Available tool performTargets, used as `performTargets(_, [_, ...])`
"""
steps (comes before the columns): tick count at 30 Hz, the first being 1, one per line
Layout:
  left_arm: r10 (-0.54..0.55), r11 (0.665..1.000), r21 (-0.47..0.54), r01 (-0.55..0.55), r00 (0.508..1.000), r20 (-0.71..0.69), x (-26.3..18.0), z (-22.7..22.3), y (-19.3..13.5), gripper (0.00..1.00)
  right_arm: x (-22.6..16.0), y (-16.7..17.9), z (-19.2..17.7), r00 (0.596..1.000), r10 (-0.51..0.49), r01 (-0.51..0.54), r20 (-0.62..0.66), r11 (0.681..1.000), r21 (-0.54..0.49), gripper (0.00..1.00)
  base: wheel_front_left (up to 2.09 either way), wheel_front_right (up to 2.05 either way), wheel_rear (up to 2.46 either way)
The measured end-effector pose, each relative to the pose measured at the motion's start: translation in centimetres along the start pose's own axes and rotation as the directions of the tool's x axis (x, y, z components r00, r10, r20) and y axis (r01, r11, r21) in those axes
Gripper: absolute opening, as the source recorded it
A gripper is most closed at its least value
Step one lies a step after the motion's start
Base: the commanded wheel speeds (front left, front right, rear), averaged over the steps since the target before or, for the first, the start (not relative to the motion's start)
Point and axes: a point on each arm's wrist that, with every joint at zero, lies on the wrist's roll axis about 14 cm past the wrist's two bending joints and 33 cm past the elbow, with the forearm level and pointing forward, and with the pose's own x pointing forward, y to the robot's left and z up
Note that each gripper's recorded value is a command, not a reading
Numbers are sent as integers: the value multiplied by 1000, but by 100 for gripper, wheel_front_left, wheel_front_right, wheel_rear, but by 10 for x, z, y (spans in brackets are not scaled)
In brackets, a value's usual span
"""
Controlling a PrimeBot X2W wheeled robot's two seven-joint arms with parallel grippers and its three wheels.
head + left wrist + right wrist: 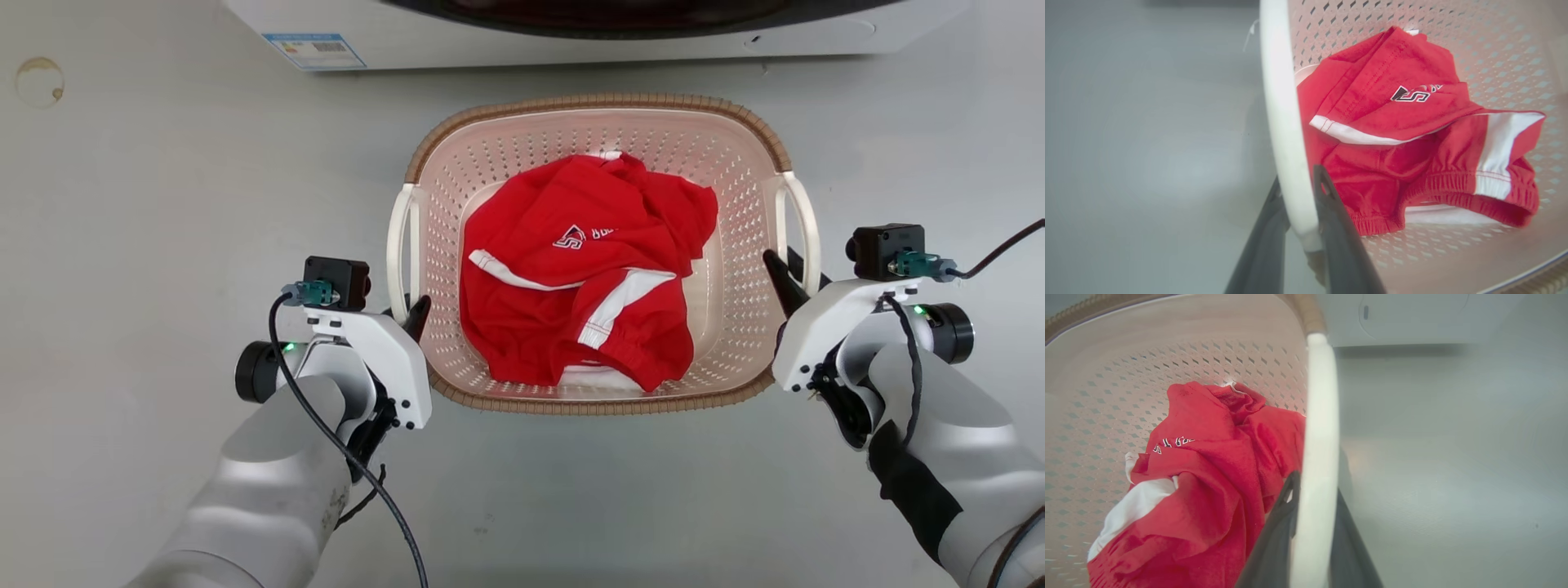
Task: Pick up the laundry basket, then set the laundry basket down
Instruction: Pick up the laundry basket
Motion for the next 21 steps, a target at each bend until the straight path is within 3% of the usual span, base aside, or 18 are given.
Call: performTargets(21, [10, 997, -72, -12, 1000, -30, -76, -19, -17, 0, -70, 62, -12, 996, 60, -61, -62, 998, -21, 0, 0, 0, 0])
